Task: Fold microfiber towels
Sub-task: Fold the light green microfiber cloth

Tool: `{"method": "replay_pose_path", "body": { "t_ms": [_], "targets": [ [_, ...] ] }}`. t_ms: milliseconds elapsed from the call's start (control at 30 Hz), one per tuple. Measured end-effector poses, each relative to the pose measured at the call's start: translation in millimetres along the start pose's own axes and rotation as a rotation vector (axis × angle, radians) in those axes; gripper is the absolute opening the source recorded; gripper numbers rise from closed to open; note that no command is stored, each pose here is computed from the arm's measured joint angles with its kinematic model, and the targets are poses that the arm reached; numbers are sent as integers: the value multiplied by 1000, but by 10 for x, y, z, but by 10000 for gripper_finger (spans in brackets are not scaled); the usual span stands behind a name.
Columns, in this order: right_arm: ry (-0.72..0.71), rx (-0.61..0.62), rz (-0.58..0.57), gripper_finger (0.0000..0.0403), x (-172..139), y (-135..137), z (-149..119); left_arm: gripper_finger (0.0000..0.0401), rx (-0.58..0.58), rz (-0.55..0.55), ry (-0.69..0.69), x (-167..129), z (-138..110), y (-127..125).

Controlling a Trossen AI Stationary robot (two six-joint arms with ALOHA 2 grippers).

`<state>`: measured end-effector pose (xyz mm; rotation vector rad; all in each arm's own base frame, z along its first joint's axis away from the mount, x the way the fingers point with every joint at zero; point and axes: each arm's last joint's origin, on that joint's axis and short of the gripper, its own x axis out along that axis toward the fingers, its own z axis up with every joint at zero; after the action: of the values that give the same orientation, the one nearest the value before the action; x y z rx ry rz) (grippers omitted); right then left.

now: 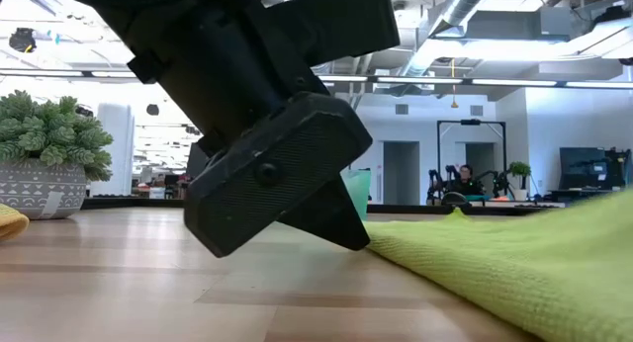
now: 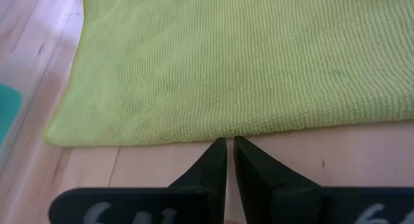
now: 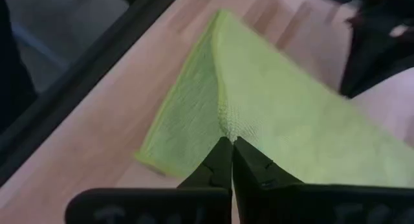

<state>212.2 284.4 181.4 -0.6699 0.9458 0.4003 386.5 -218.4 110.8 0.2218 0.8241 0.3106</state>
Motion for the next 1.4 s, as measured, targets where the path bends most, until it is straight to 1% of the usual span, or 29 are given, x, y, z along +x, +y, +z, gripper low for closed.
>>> {"method": "replay_pose_path", "body": {
  "t_ms": [67,167,267,333,433,533,633,767,867,1033,1167,1267,1400],
  "targets": [
    [-17,17,-7,14,-31,-11,48,22,-7,1,1,0,-1,1],
    [-39,79,-3,10,-76,-24,115,22,-10,2,1,3,0,5],
    [-56,120,5,14,-111,-33,166,22,-11,3,1,5,1,7],
    [-57,141,30,20,-121,-29,180,22,-11,4,1,6,2,8],
    [-43,169,101,29,-117,-22,181,22,-11,4,1,6,2,9],
    [-31,172,164,34,-110,-19,181,22,-11,4,1,6,2,9],
    [-29,174,180,35,-94,-14,169,22,-11,4,1,5,1,7],
    [-13,181,180,41,-10,15,73,22,-12,4,1,5,1,7],
    [-5,239,188,58,65,44,-8,22,-13,4,1,5,1,7],
    [63,354,299,103,170,30,-116,22,-15,4,1,5,1,7],
    [80,387,375,147,201,-35,-102,22,-15,4,1,5,1,7],
    [82,405,408,176,190,-101,-90,22,-15,4,1,5,1,8],
    [76,415,412,195,217,-148,-80,22,-15,4,1,5,1,8]
  ]
}}
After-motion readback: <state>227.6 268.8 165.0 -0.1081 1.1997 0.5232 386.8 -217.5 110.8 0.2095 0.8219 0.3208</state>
